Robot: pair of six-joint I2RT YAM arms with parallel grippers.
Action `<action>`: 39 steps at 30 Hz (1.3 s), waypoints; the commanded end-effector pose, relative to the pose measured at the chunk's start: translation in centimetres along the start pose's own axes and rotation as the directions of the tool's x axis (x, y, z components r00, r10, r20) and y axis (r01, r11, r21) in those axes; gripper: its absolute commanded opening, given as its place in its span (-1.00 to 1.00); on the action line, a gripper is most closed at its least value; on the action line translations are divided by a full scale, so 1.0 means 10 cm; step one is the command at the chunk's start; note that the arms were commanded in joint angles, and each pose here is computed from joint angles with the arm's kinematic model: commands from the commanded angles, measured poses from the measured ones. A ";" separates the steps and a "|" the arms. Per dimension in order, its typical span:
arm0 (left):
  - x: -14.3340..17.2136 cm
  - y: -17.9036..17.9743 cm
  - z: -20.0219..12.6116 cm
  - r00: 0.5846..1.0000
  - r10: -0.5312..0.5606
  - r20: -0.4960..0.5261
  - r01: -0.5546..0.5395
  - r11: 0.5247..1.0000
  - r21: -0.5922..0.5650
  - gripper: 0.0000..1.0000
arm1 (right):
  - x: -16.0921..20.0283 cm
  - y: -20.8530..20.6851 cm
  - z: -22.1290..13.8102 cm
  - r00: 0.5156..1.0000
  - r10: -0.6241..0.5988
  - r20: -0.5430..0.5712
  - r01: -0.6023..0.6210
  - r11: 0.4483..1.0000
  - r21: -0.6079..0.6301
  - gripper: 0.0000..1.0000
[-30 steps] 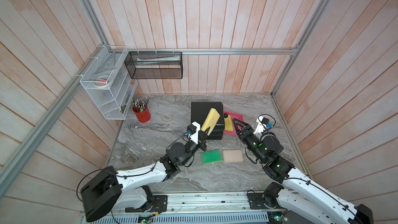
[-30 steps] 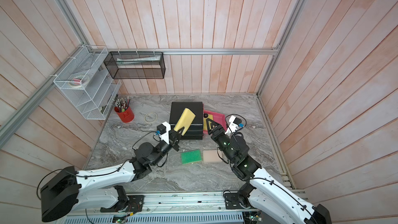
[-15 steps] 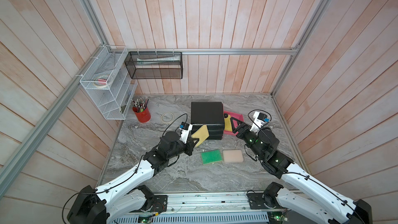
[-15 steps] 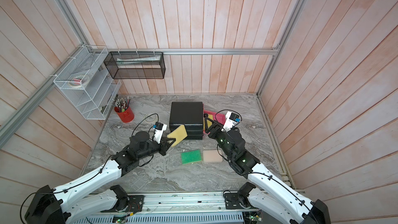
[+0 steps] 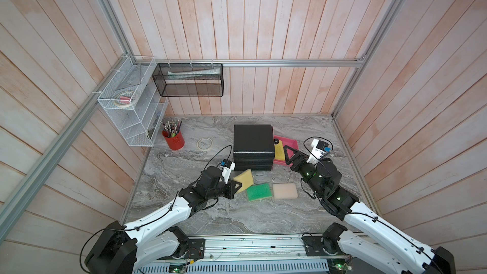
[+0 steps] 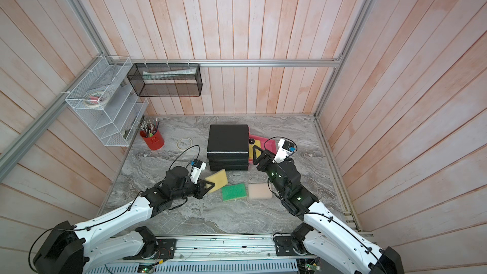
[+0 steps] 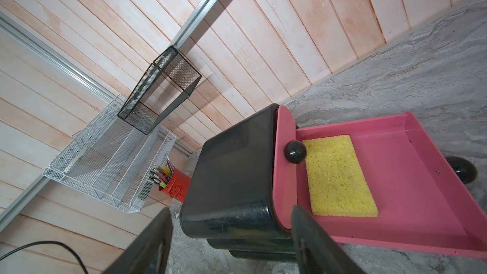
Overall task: Take the sponge out of the drawer
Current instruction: Place the sponge at the center of the board.
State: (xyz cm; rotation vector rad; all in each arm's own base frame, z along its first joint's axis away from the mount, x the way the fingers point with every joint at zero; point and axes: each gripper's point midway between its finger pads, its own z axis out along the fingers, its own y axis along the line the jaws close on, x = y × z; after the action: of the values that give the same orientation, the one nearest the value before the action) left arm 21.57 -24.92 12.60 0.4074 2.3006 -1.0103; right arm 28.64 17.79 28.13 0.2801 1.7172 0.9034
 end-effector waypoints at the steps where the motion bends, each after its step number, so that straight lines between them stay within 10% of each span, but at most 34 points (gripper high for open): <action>1: 0.01 -0.16 -0.06 0.999 -0.033 0.013 0.032 0.996 0.081 -0.99 | 0.18 0.20 0.10 0.987 -0.125 -0.097 0.114 0.987 -0.113 0.56; 14: -0.05 -0.47 -0.37 0.997 -0.005 0.075 -0.010 0.980 0.200 -0.99 | 1.17 0.25 -0.11 0.853 -0.310 -0.419 0.091 0.880 -0.466 0.67; 39: 0.69 0.34 -0.06 0.937 -0.231 -0.263 0.182 0.963 -0.198 -1.00 | 1.28 -0.16 -0.03 0.861 -0.282 -0.423 0.120 0.921 -0.371 0.68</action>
State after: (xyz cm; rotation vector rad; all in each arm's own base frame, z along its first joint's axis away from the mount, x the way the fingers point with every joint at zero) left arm 17.06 -21.90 7.12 0.2410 2.6986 -0.9263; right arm 24.35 24.30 17.48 -0.3621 1.9819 1.1341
